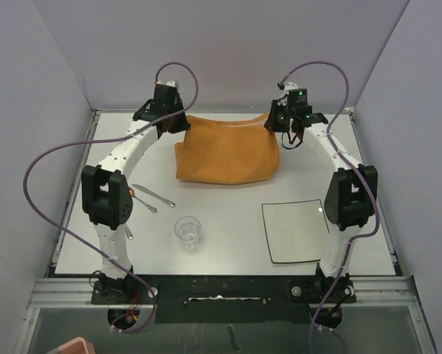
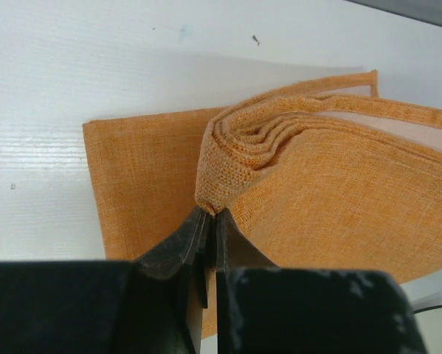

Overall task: Set the dinner table for one person
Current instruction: Flatten out the napkin at the center of the board.

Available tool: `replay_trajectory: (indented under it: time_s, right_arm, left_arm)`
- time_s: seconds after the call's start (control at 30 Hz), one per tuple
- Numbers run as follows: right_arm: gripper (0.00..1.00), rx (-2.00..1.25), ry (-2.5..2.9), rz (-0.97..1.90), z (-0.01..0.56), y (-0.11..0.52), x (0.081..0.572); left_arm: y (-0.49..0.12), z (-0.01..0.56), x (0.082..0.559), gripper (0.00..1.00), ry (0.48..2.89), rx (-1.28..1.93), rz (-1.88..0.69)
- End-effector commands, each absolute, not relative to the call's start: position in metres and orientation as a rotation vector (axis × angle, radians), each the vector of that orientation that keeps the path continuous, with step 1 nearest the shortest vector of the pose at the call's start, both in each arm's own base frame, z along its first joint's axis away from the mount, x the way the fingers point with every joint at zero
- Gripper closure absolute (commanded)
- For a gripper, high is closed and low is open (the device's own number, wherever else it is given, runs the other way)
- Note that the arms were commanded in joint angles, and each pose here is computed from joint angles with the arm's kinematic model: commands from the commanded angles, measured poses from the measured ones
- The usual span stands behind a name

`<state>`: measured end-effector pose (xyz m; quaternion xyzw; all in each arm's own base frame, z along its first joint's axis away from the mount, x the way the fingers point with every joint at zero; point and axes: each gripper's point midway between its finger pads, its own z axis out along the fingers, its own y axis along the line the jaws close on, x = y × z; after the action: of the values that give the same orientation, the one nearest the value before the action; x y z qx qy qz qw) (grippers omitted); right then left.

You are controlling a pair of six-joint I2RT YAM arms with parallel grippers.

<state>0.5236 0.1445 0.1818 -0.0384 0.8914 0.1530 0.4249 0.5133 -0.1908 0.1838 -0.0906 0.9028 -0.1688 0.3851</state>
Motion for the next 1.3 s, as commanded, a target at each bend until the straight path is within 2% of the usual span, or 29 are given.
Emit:
replay_trajectory:
  time_s: [0.0,0.3,0.73,0.93,1.07,1.27]
  right_arm:
    - [1.00,-0.121,1.974,0.442,0.285,0.145,0.528]
    - [1.00,-0.205,1.747,0.473,0.368,0.150,0.503]
    - [1.00,-0.270,1.608,0.287,0.425,0.135,0.428]
    - [1.00,-0.306,1.545,0.214,0.442,0.128,0.381]
    - [1.00,-0.309,1.497,0.210,0.457,0.119,0.343]
    - [1.00,-0.293,1.469,0.233,0.474,0.105,0.297]
  left_arm:
    - [-0.197,0.318,0.506,1.00,2.033,-0.120,-0.562]
    - [-0.222,0.401,0.474,1.00,1.866,0.248,-0.465]
    - [-0.205,0.476,0.417,1.00,1.720,0.346,-0.336]
    - [-0.189,0.516,0.354,1.00,1.558,0.354,-0.294]
    - [-0.180,0.537,0.296,1.00,1.413,0.289,-0.384]
    - [-0.182,0.520,0.259,1.00,1.567,0.359,-0.467]
